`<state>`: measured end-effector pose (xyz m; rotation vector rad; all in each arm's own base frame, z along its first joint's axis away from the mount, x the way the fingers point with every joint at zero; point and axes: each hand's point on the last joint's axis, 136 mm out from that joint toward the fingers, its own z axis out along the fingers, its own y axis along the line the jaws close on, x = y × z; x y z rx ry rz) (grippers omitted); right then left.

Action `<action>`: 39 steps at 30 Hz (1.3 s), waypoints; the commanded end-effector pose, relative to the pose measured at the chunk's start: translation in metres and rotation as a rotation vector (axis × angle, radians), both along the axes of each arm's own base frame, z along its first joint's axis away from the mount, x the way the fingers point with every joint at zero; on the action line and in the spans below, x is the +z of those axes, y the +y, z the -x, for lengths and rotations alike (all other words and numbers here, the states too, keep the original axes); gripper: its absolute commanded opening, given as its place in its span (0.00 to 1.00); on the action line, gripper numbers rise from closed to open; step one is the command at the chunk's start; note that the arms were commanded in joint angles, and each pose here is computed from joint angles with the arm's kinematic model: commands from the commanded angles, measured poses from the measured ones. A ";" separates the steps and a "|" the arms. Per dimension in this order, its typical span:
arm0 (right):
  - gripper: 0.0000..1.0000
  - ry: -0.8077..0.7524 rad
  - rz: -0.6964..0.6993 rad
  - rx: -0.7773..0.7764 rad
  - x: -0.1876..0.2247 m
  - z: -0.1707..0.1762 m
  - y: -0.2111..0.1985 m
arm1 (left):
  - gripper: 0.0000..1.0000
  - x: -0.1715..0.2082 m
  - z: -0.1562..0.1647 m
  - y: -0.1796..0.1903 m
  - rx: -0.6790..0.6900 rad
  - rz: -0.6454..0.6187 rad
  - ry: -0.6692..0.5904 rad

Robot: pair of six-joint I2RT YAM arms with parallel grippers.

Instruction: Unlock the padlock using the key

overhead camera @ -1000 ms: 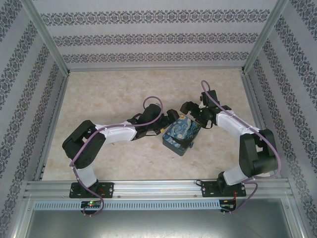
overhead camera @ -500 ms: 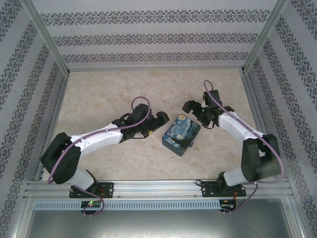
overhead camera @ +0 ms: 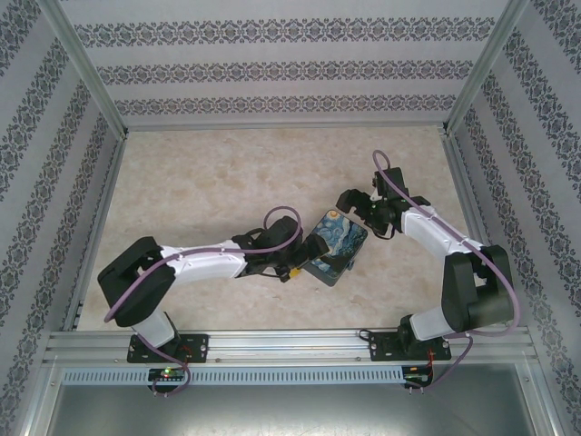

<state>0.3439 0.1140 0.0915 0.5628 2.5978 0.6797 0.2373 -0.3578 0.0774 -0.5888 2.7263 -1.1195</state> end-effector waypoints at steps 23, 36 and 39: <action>0.98 0.025 -0.171 0.015 0.002 -0.003 0.109 | 0.99 0.033 -0.156 0.095 0.197 0.068 -0.177; 0.98 0.036 -0.169 -0.050 -0.008 -0.021 0.108 | 1.00 0.027 -0.172 0.095 0.201 0.088 -0.168; 0.98 0.036 -0.181 -0.065 -0.007 -0.024 0.104 | 0.99 0.024 -0.169 0.096 0.214 0.095 -0.157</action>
